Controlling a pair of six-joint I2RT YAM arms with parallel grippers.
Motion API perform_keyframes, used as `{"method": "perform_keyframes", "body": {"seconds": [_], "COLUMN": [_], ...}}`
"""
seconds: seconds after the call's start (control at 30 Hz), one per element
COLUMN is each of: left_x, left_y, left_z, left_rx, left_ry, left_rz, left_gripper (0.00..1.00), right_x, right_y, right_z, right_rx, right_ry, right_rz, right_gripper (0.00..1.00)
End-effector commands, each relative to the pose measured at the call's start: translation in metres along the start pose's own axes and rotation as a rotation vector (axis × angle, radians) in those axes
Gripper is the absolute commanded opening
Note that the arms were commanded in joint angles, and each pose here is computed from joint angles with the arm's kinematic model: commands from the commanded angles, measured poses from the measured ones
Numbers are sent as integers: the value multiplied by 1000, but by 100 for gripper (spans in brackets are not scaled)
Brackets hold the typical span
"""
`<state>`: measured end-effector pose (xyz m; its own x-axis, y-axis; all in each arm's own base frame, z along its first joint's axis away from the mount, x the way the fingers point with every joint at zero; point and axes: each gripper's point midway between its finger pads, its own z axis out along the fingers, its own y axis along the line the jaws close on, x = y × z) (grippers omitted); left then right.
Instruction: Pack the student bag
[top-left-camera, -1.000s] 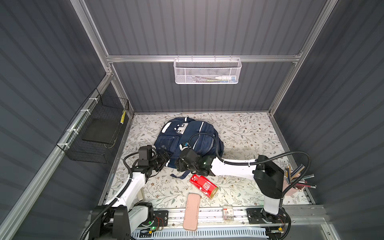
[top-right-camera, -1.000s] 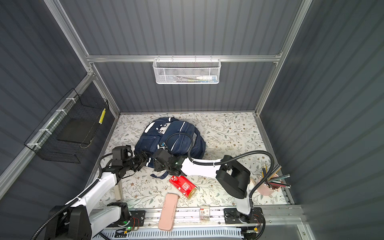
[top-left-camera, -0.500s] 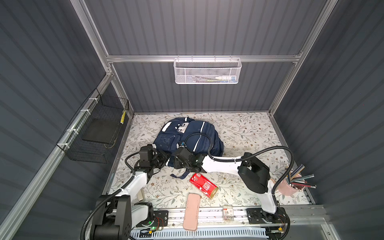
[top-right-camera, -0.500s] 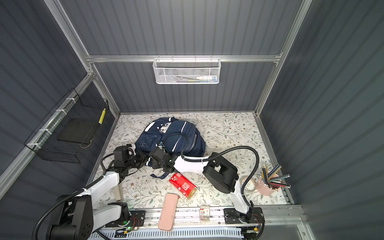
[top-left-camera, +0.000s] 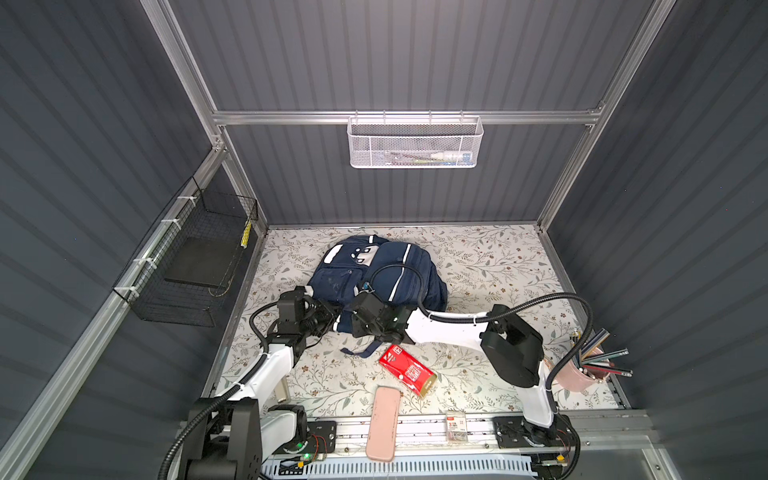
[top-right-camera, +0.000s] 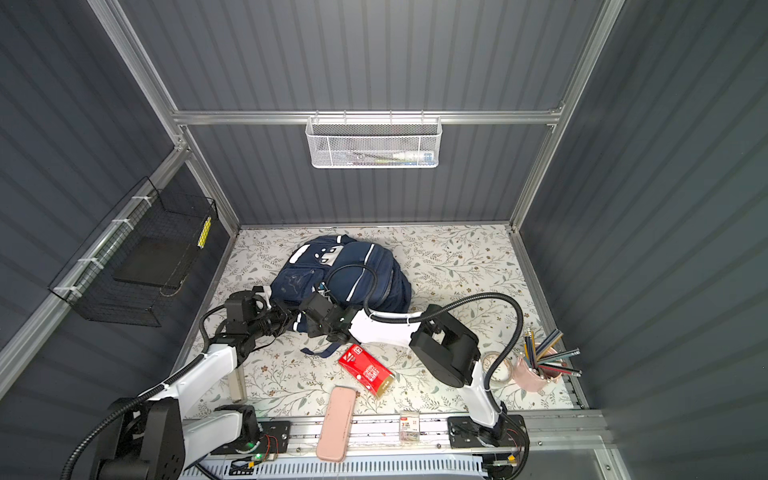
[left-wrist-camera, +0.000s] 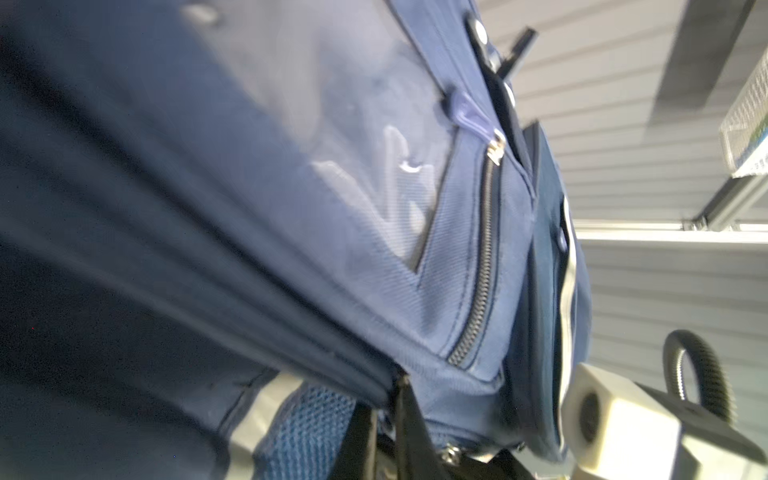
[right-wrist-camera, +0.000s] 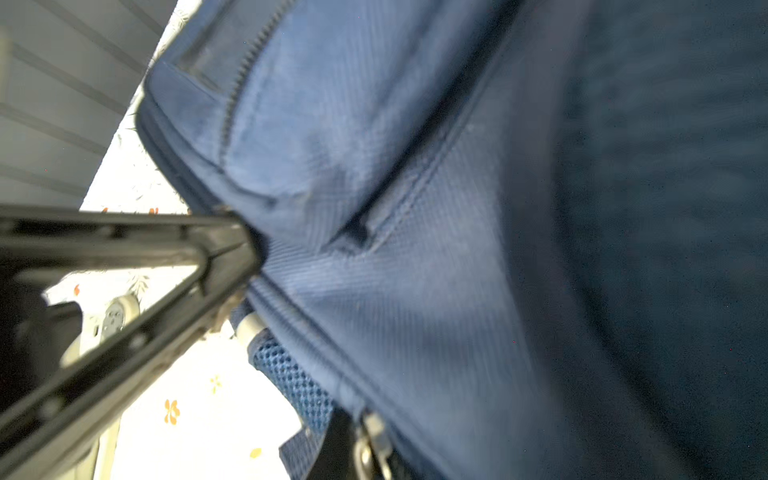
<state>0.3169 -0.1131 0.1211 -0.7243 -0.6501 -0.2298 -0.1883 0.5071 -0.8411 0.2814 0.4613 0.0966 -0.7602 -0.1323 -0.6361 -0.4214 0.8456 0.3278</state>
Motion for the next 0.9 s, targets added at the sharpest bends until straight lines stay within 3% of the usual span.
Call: {"method": "perform_keyframes", "body": {"seconds": [0.0,0.1,0.23,0.3,0.47,0.87], "left_x": [-24,-31,-34,-32,-34,-70], "left_y": [3,6,6,6,12,11], "left_z": [-1,1,4,7,6,7], "left_rx": [-57,-68,-60,-48,-69,-57], "left_ry": [-78,-93,-95,-85,-91,-143], "left_rz": [52,50,42,34,36,9], "left_gripper": [7,0,0,0,0,0], "right_x": [-9,-1,5,5,4,12], "right_y": [-28,-42,-62,-63,-83,-225], "right_z": [-29,-40,-47,-46,-49,-110], "right_rx": [74,79,109,77,136,277], "right_ry": [-15,4,17,28,44,20], "right_rz": [-14,-10,-17,-10,-21,69], "right_gripper": [0,0,2,8,2,0]}}
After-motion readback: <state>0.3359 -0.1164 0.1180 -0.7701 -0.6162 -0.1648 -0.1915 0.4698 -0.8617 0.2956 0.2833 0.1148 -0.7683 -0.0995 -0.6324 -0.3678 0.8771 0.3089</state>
